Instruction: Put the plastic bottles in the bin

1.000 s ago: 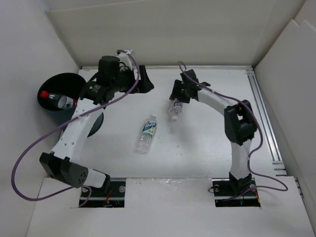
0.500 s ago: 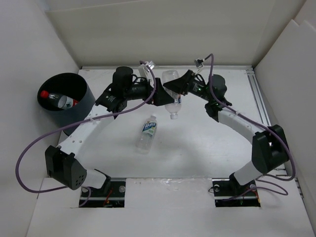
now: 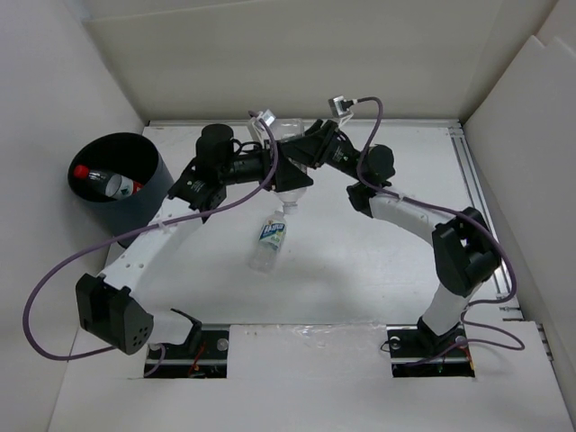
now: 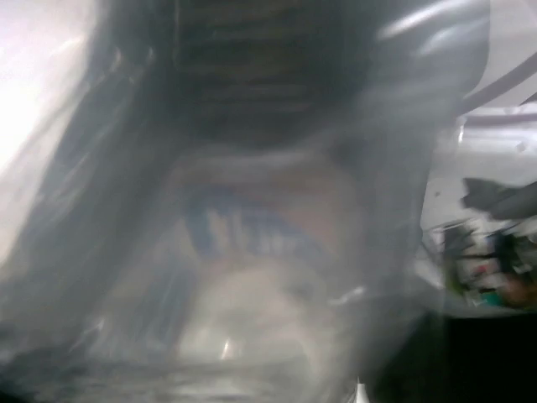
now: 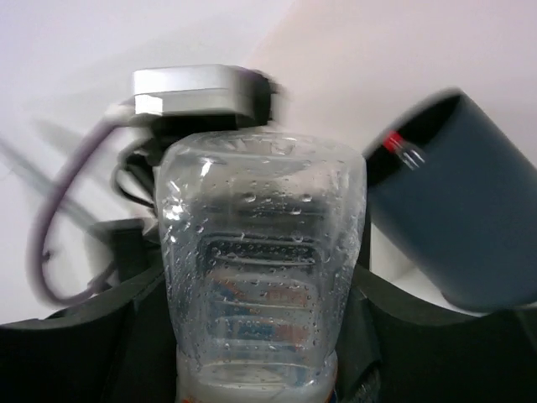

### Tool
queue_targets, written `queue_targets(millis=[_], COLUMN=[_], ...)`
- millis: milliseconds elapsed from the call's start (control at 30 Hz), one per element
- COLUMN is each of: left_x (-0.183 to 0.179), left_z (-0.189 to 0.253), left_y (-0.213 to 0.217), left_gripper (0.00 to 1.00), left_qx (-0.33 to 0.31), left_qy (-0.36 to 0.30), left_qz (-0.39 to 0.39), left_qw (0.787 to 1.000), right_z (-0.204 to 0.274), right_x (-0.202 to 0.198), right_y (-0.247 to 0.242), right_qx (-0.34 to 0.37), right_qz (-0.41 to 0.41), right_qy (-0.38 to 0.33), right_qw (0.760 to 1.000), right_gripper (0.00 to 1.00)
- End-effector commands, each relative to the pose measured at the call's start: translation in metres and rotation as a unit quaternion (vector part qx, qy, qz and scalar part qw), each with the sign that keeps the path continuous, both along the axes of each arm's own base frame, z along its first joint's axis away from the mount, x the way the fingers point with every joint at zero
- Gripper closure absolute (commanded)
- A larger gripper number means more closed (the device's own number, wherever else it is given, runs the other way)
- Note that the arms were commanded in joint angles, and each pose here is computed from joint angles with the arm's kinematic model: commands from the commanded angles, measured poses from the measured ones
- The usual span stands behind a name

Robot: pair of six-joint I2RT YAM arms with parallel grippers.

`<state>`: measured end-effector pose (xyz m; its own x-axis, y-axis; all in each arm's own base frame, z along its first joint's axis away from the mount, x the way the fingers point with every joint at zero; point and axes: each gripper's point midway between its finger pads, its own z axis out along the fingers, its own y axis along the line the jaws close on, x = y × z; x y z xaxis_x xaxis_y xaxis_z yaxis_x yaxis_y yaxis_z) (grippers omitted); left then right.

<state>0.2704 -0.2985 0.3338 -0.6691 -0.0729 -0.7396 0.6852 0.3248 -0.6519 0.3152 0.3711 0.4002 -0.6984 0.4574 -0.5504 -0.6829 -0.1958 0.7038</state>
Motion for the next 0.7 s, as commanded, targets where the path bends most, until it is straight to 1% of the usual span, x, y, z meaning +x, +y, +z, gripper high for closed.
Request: queue_targets(millis=[0, 33, 67, 100, 133, 167, 200, 233, 267, 300, 333, 367, 400, 433, 467, 500, 533, 567, 600, 633, 667], left_x=[-0.011, -0.01, -0.003, 0.001, 0.006, 0.01, 0.027, 0.047, 0.046, 0.06, 0.072, 0.081, 0.086, 0.098, 0.101, 0.107, 0.108, 0.11, 0.108, 0.107, 0.097], left_z=[0.036, 0.045, 0.051, 0.054, 0.057, 0.068, 0.072, 0.079, 0.095, 0.086, 0.09, 0.091, 0.097, 0.1, 0.103, 0.101, 0.104, 0.099, 0.096, 0.09, 0.086], left_y=[0.0, 0.002, 0.005, 0.007, 0.011, 0.022, 0.039, 0.067, 0.068, 0.095, 0.117, 0.135, 0.154, 0.194, 0.217, 0.241, 0.286, 0.31, 0.334, 0.357, 0.393], left_gripper=[0.73, 0.83, 0.88, 0.99, 1.0, 1.0, 1.0, 1.0, 1.0, 1.0, 1.0, 1.0, 1.0, 1.0, 1.0, 1.0, 1.0, 1.0, 1.0, 1.0, 1.0], left_qx=[-0.041, -0.045, -0.04, -0.031, -0.024, -0.016, -0.008, 0.01, 0.004, 0.033, 0.047, 0.057, 0.07, 0.08, 0.088, 0.1, 0.11, 0.115, 0.118, 0.116, 0.11], left_qy=[-0.061, -0.072, -0.071, -0.081, -0.083, -0.084, -0.082, -0.078, -0.1, -0.076, -0.078, -0.07, -0.067, -0.064, -0.062, -0.053, -0.044, -0.029, -0.021, -0.009, 0.004], left_qz=[-0.013, -0.004, 0.021, 0.035, 0.052, 0.077, 0.122, 0.19, 0.191, 0.24, 0.29, 0.324, 0.354, 0.419, 0.458, 0.498, 0.568, 0.595, 0.619, 0.644, 0.681], left_qw=[0.997, 0.996, 0.996, 0.996, 0.995, 0.993, 0.989, 0.979, 0.977, 0.967, 0.953, 0.942, 0.93, 0.902, 0.883, 0.86, 0.815, 0.795, 0.776, 0.756, 0.724], right_z=[0.048, 0.051, 0.051, 0.049, 0.036, 0.037, 0.035, 0.021, 0.009, 0.001, -0.009, -0.031, -0.037, -0.042, -0.062, -0.063, -0.071, -0.074, -0.086, -0.088, -0.096], right_x=[-0.02, -0.022, -0.022, -0.022, -0.005, -0.001, 0.007, 0.027, 0.038, 0.049, 0.064, 0.074, 0.079, 0.081, 0.085, 0.081, 0.081, 0.08, 0.076, 0.07, 0.068], right_y=[-0.005, -0.005, -0.005, -0.005, -0.012, -0.019, -0.025, -0.039, -0.046, -0.054, -0.064, -0.07, -0.077, -0.083, -0.086, -0.085, -0.086, -0.089, -0.085, -0.082, -0.08], right_qx=[0.056, 0.057, 0.057, 0.05, 0.026, 0.014, -0.001, -0.045, -0.072, -0.099, -0.125, -0.19, -0.216, -0.236, -0.274, -0.282, -0.291, -0.293, -0.304, -0.308, -0.315], right_qz=[0.013, 0.016, 0.016, 0.014, -0.013, -0.029, -0.046, -0.094, -0.124, -0.155, -0.201, -0.231, -0.253, -0.271, -0.287, -0.29, -0.288, -0.294, -0.286, -0.28, -0.28], right_qy=[-0.067, -0.074, -0.074, -0.068, -0.057, -0.057, -0.055, -0.042, -0.027, -0.02, -0.007, 0.006, 0.008, 0.007, 0.02, 0.019, 0.023, 0.026, 0.029, 0.024, 0.03], right_qw=[0.996, 0.995, 0.995, 0.996, 0.998, 0.998, 0.997, 0.994, 0.989, 0.983, 0.972, 0.954, 0.943, 0.933, 0.918, 0.914, 0.912, 0.909, 0.908, 0.909, 0.906], right_gripper=[0.79, 0.55, 0.34, 0.0, 0.0, 0.0, 0.0, 0.0, 0.0, 0.0, 0.0, 0.0, 0.0, 0.0, 0.0, 0.0, 0.0, 0.0, 0.0, 0.0, 0.0])
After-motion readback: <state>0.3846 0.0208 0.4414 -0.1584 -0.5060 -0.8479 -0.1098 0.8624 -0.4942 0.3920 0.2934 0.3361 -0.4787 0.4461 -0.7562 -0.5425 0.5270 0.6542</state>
